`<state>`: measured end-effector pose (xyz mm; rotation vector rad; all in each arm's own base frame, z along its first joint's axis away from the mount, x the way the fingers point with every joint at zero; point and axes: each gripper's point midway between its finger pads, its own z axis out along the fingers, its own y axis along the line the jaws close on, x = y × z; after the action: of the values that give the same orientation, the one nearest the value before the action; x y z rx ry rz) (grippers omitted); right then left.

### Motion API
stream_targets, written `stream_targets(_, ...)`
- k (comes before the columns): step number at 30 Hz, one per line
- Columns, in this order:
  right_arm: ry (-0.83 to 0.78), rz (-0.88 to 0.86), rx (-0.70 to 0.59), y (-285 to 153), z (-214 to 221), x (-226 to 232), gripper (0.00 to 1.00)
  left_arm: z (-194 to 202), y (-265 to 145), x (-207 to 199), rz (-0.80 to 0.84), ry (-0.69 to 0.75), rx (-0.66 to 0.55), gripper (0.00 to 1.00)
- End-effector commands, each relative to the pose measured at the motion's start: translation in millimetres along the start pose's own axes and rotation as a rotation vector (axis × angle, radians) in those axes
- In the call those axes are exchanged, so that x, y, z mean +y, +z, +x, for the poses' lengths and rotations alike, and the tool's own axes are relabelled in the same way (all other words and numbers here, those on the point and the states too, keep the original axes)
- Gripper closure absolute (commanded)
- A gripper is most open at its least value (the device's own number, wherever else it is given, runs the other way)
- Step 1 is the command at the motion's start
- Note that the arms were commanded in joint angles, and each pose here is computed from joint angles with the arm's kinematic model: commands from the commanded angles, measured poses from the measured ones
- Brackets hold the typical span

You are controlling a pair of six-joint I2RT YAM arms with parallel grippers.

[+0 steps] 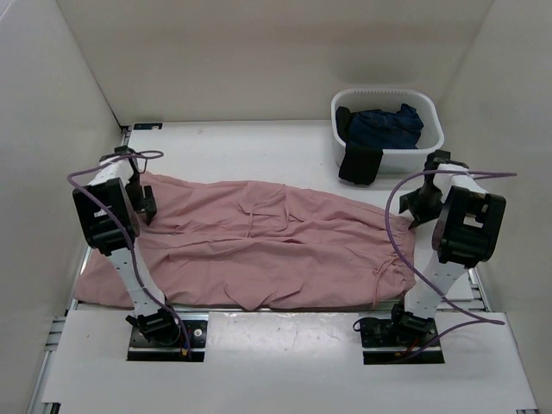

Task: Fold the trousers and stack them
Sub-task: Flatten the trousers out, then fold the trousers

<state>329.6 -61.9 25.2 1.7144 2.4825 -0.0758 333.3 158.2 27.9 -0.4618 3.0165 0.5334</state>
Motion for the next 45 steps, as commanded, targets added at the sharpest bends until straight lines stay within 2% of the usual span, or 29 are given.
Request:
stream_targets(1, -0.137, -0.056, -0.076, -19, -21, 24, 0.37, -41, -67, -3, 0.097, -0.034, -0.2, 0.0)
stream_targets(5, -0.2, -0.05, -0.055, -25, -19, 36, 0.34, -106, -122, -6, 0.209, -0.071, -0.404, 0.0)
stream_targets(10, -0.187, -0.068, -0.051, -24, -15, 42, 0.29, -145, -88, -24, 0.239, -0.056, -0.367, 0.0)
stream_targets(15, -0.197, -0.062, -0.045, -19, -15, 49, 0.27, -187, -67, -72, 0.421, -0.018, -0.403, 0.0)
stream_targets(17, -0.198, -0.051, -0.037, -17, -15, 49, 0.26, -193, -57, -73, 0.404, -0.022, -0.409, 0.0)
stream_targets(23, -0.194, -0.017, 0.001, -6, -6, 41, 0.25, -179, 7, -66, 0.25, -0.029, -0.294, 0.0)
stream_targets(25, -0.204, -0.009, 0.008, -3, -2, 42, 0.3, -168, 22, -70, 0.249, -0.02, -0.251, 0.0)
stream_targets(26, -0.205, 0.003, 0.017, 2, -1, 41, 0.43, -164, 28, -73, 0.249, -0.016, -0.233, 0.06)
stream_targets(27, -0.205, 0.003, 0.017, 2, -1, 41, 0.5, -161, 31, -75, 0.261, -0.012, -0.223, 0.32)
stream_targets(28, -0.206, 0.0, 0.03, 5, 0, 43, 0.59, -154, 36, -77, 0.261, -0.008, -0.202, 0.65)
stream_targets(29, -0.206, -0.003, 0.041, 9, 2, 45, 0.69, -154, 38, -78, 0.261, -0.008, -0.203, 0.86)
stream_targets(30, -0.205, -0.01, 0.036, 8, 0, 48, 0.87, -154, 38, -78, 0.261, -0.008, -0.203, 0.86)
stream_targets(32, -0.204, -0.025, 0.038, 5, -2, 54, 0.99, -159, 27, -69, 0.234, -0.018, -0.234, 0.86)
stream_targets(33, -0.213, -0.034, 0.031, 2, -4, 57, 1.0, -165, 19, -64, 0.223, -0.024, -0.256, 0.86)
stream_targets(36, -0.219, -0.076, 0.015, -14, -8, 65, 1.0, -184, -22, -40, 0.163, -0.061, -0.362, 0.86)
stream_targets(41, -0.233, -0.224, -0.063, -68, -23, 88, 1.0, -199, -111, 11, 0.058, -0.145, -0.556, 0.86)
stream_targets(42, -0.243, -0.237, -0.075, -80, -24, 87, 0.93, -196, -117, 13, 0.058, -0.148, -0.563, 0.86)
stream_targets(45, -0.254, -0.202, -0.064, -87, -18, 71, 0.48, -174, -119, 0, 0.077, -0.11, -0.53, 0.86)
